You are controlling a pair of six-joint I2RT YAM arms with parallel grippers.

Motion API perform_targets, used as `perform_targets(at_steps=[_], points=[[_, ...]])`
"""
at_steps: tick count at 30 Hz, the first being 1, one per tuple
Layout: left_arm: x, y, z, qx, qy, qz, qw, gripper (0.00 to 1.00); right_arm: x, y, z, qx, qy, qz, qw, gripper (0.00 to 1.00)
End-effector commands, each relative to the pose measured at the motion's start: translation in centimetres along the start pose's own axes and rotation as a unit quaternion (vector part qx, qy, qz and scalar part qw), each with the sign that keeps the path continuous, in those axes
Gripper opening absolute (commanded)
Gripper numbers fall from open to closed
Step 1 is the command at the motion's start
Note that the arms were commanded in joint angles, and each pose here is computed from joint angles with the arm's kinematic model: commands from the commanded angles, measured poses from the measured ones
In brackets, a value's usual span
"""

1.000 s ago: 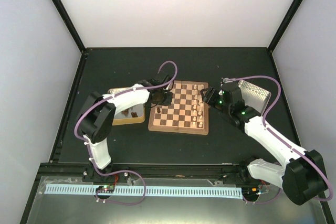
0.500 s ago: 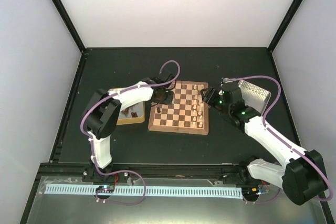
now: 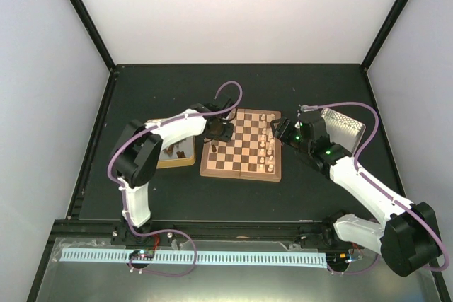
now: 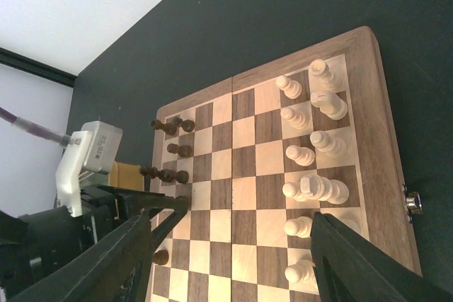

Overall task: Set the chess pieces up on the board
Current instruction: Place the chess piece on the chessboard, then pick up the chess piece from the storage box.

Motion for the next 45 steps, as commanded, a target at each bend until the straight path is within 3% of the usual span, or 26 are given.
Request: perform_targets(at_steps=[1, 5, 12, 19, 25, 28, 32, 45], points=[[2.8, -0.1, 4.4, -0.027, -0.06, 0.007, 0.998, 0.43, 0.5, 0.1, 0.4, 0.004, -0.016, 0.001, 1.0, 0.62], [3.1, 1.9, 7.0, -0.004, -0.094, 0.038, 0.995, 0.44, 0.6, 0.2, 0.4, 0.005, -0.017, 0.002, 1.0, 0.62], [0.4, 7.6, 9.4, 0.065, -0.138, 0.154, 0.976, 0.45, 0.4, 0.3, 0.1, 0.007, -0.01, 0.003, 1.0, 0.62], [-4.3, 11.8, 9.4, 0.106, -0.131, 0.219, 0.961, 0.46, 0.3, 0.5, 0.1, 0.019, -0.007, 0.014, 1.0, 0.66], [-7.7, 13.8, 7.0, 0.125, -0.078, 0.243, 0.959, 0.43, 0.5, 0.5, 0.3, 0.021, -0.014, 0.017, 1.0, 0.68], [-8.5, 14.5, 5.8, 0.123, -0.06, 0.248, 0.959, 0.36, 0.4, 0.4, 0.2, 0.019, -0.012, 0.013, 1.0, 0.68], [-8.7, 14.6, 4.4, 0.101, -0.038, 0.236, 0.966, 0.27, 0.3, 0.4, 0.2, 0.019, -0.009, 0.012, 1.0, 0.68], [-8.0, 15.3, 2.7, 0.089, -0.027, 0.219, 0.971, 0.19, 0.0, 0.4, 0.1, 0.024, 0.002, 0.009, 1.0, 0.64]])
Point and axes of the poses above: each gripper's point midway between its finger pads, its own z axis back along the fingers, its own y axis along the line the jaws close on, x = y × z, the point moved 5 cm from there along z, back along the fingers, and after that the axes turned 15 degrees about -z, right-handed, at the moved point
